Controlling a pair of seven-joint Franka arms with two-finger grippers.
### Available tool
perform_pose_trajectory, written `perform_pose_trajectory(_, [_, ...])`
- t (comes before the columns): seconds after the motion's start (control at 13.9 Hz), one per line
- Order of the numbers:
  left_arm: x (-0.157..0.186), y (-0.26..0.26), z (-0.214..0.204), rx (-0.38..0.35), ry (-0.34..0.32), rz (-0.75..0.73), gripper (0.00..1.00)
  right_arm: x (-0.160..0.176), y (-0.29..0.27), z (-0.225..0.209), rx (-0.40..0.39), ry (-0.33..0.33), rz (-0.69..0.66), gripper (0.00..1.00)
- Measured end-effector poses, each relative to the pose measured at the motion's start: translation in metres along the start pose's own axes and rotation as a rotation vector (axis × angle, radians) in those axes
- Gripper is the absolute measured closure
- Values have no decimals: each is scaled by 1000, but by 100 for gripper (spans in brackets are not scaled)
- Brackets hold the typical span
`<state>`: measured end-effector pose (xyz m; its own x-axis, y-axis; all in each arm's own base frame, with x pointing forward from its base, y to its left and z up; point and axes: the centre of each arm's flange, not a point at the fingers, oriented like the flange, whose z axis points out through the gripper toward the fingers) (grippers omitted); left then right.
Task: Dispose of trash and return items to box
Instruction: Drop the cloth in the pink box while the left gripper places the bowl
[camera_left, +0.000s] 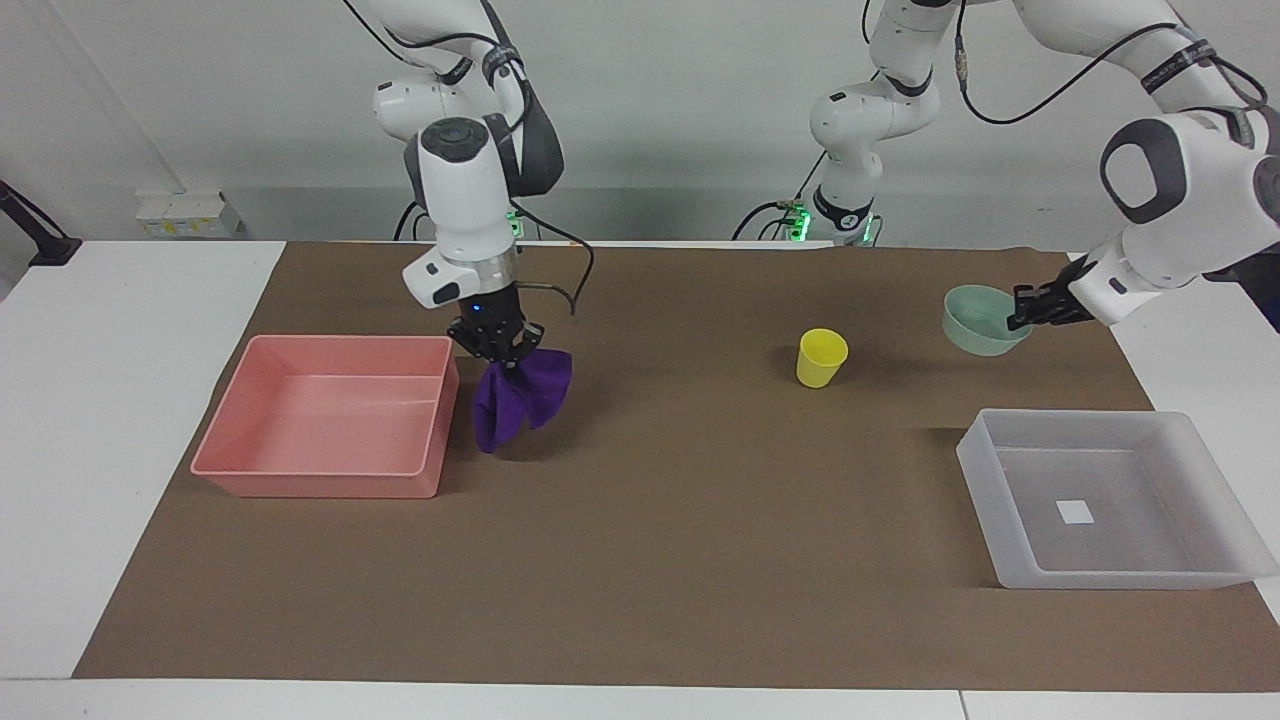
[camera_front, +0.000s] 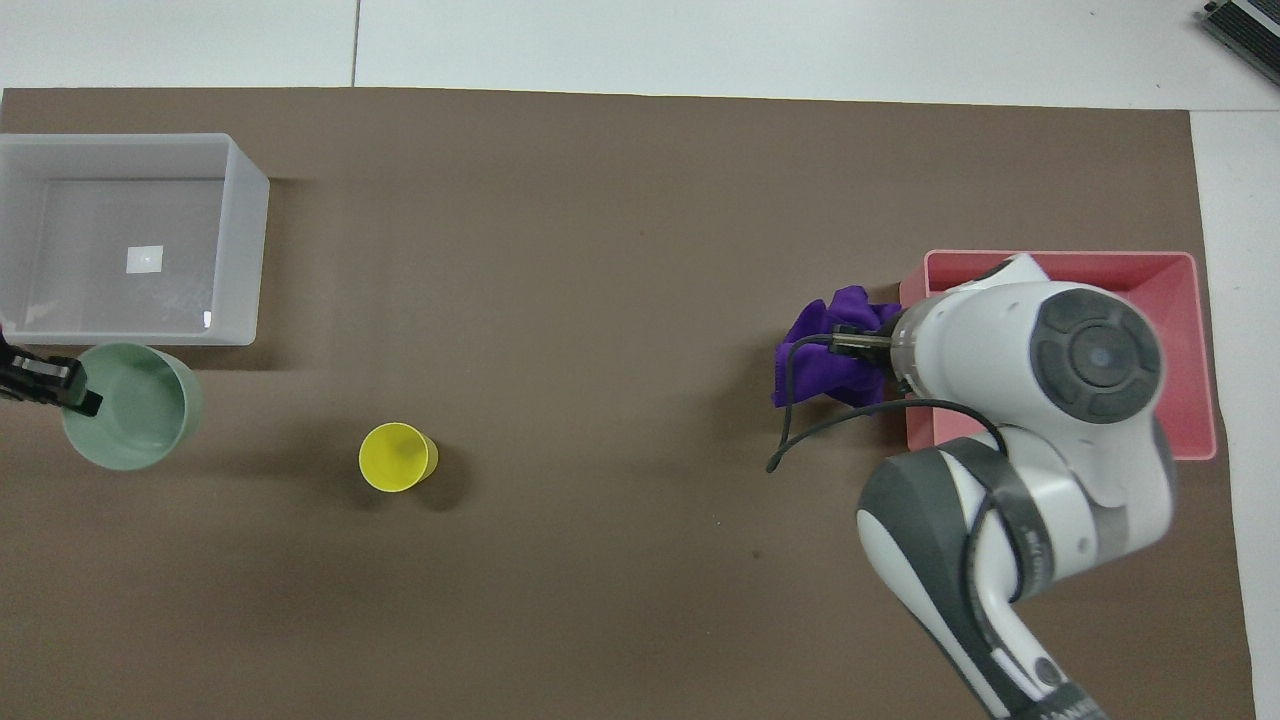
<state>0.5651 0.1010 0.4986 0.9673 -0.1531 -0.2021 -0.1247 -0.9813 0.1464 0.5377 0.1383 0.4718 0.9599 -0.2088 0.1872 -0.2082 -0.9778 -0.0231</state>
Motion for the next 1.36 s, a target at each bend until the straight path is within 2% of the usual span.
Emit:
perform_pose_trajectory(0.22, [36, -41, -26, 22, 110, -56, 97, 8, 47, -35, -23, 10, 78, 96])
perform_pose_trajectory(0.36, [68, -83, -15, 52, 230, -105, 97, 14, 74, -44, -32, 21, 128, 96])
perform_pose_trajectory(0.43, [81, -100, 0, 60, 263, -120, 97, 19, 89, -44, -38, 22, 145, 96])
perform_pose_trajectory(0.65, [115, -122, 52, 61, 288, -133, 97, 28, 136, -37, -60, 11, 159, 96])
perform_pose_trajectory(0.93, [131, -129, 100, 49, 230, -129, 96, 28, 182, -18, -85, -29, 187, 96])
perform_pose_trajectory(1.01, [132, -130, 106, 52, 222, -126, 89, 27, 190, -14, -89, -36, 196, 96])
perform_pose_trajectory(1.08, [133, -131, 107, 55, 220, -126, 80, 27, 193, -12, -91, -40, 201, 89])
perform_pose_trajectory(1.15, [133, -132, 104, 58, 224, -125, 64, 27, 194, -12, -91, -42, 202, 77])
perform_pose_trajectory(1.29, [136, -128, 90, 65, 250, -118, 44, 27, 193, -12, -91, -42, 199, 56])
perform_pose_trajectory(1.36, [137, -123, 77, 71, 272, -111, 30, 27, 191, -12, -91, -41, 196, 44])
